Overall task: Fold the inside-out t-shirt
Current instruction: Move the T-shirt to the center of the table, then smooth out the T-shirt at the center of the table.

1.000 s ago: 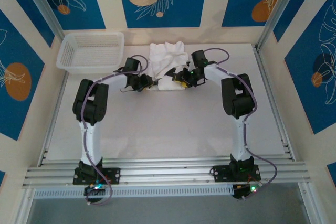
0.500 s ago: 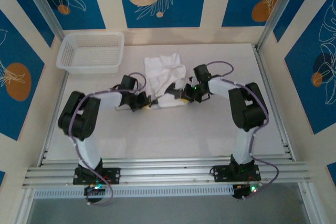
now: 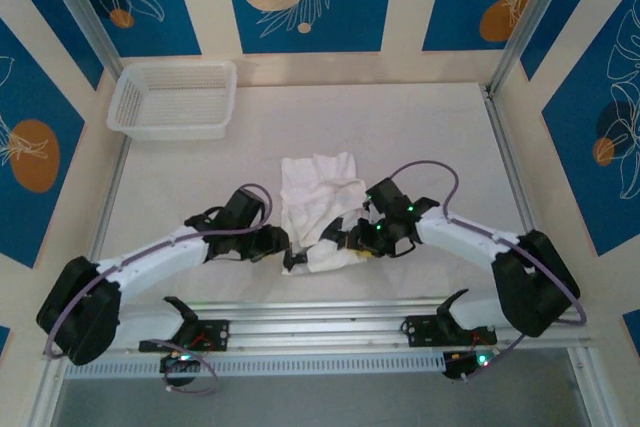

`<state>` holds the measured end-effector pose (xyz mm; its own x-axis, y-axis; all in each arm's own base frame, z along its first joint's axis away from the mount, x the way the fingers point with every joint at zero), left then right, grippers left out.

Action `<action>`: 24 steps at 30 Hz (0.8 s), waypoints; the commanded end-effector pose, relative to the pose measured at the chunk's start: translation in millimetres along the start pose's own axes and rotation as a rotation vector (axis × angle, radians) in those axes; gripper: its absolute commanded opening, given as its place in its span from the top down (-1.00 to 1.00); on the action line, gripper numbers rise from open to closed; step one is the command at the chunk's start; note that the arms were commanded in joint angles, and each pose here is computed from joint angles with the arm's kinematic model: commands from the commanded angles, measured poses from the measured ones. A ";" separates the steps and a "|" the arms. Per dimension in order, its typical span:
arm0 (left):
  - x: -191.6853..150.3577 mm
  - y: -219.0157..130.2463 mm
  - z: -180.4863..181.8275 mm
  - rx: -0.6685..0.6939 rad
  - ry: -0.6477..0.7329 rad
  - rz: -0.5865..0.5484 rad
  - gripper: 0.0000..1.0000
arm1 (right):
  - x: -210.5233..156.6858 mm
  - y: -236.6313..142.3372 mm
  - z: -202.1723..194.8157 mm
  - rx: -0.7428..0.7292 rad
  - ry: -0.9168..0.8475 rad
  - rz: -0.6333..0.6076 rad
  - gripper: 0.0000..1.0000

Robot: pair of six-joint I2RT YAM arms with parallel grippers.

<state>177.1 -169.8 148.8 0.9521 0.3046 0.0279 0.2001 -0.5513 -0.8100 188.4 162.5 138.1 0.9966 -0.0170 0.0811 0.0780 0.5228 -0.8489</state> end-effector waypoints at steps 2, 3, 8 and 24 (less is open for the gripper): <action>9.9 -7.0 -21.2 -0.015 -0.012 -0.022 0.12 | 32.2 -35.5 -6.2 0.020 0.082 -0.174 0.37; 12.5 -3.2 -25.3 -0.026 -0.014 -0.013 0.13 | 39.7 -40.5 -12.4 0.005 0.107 -0.214 0.37; 25.3 18.7 -44.4 -0.069 0.012 0.004 0.13 | 80.5 -43.7 -32.6 0.065 0.113 -0.279 0.27; 26.5 57.2 -55.3 -0.055 0.049 0.022 -0.08 | 157.8 5.0 -39.8 0.207 0.042 -0.235 0.16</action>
<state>222.1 -229.9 132.0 0.9656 0.2600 0.0023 0.1627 -0.5972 -0.7854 336.9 118.2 117.8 0.9516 -0.2327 0.2010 0.3034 0.6052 -0.7360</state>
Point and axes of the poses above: each hand's point on the last joint's axis, 136 mm out from that joint toward the fingers, its own y axis out along the fingers, its own z axis along the line the jaws close on, x = y × z, the point moved 9 cm from there along -y, back along the fingers, and after that the axes turned 8 degrees about -y, right-handed, at the moved point
